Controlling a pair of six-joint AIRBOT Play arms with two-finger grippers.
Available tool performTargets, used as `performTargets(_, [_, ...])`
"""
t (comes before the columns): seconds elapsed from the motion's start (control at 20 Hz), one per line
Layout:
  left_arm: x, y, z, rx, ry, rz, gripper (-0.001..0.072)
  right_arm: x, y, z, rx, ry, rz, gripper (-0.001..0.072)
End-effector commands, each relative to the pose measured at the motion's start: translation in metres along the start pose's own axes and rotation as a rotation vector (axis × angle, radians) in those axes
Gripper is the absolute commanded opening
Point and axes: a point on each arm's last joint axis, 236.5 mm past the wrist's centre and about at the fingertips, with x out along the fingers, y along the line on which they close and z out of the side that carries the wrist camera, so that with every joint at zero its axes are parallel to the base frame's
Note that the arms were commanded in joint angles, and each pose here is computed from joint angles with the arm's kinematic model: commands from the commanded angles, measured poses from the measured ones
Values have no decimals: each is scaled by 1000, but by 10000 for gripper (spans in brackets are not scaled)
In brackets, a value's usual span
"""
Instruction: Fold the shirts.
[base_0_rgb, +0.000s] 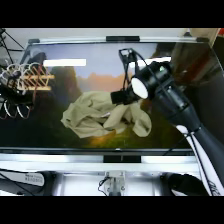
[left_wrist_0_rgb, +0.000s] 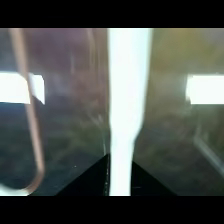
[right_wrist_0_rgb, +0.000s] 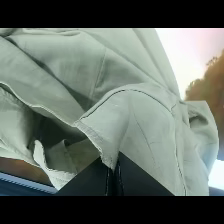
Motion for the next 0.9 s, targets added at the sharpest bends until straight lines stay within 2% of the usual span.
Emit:
performTargets(0.0, [-67, -18, 32, -8, -183, 2, 47, 0, -4, 0, 13, 1, -15, 67])
performTargets(0.15, [-135, -68, 43, 38, -350, -71, 47, 2, -17, 1, 45, 11, -32, 67])
performTargets(0.35, [-192, -174, 9, 302, -382, -160, 47, 4, -43, 7, 100, 11, -61, 67])
performTargets(0.5, [-178, -236, -49, 458, -270, -250, 47, 5, -64, 11, 97, 9, -95, 67])
performTargets(0.6, [-156, -263, -111, 602, -123, -309, 47, 5, -77, 14, 81, 3, -124, 67])
performTargets(0.85, [-126, -283, -225, 779, 53, -356, 44, 5, -103, 26, 48, -30, -148, 67])
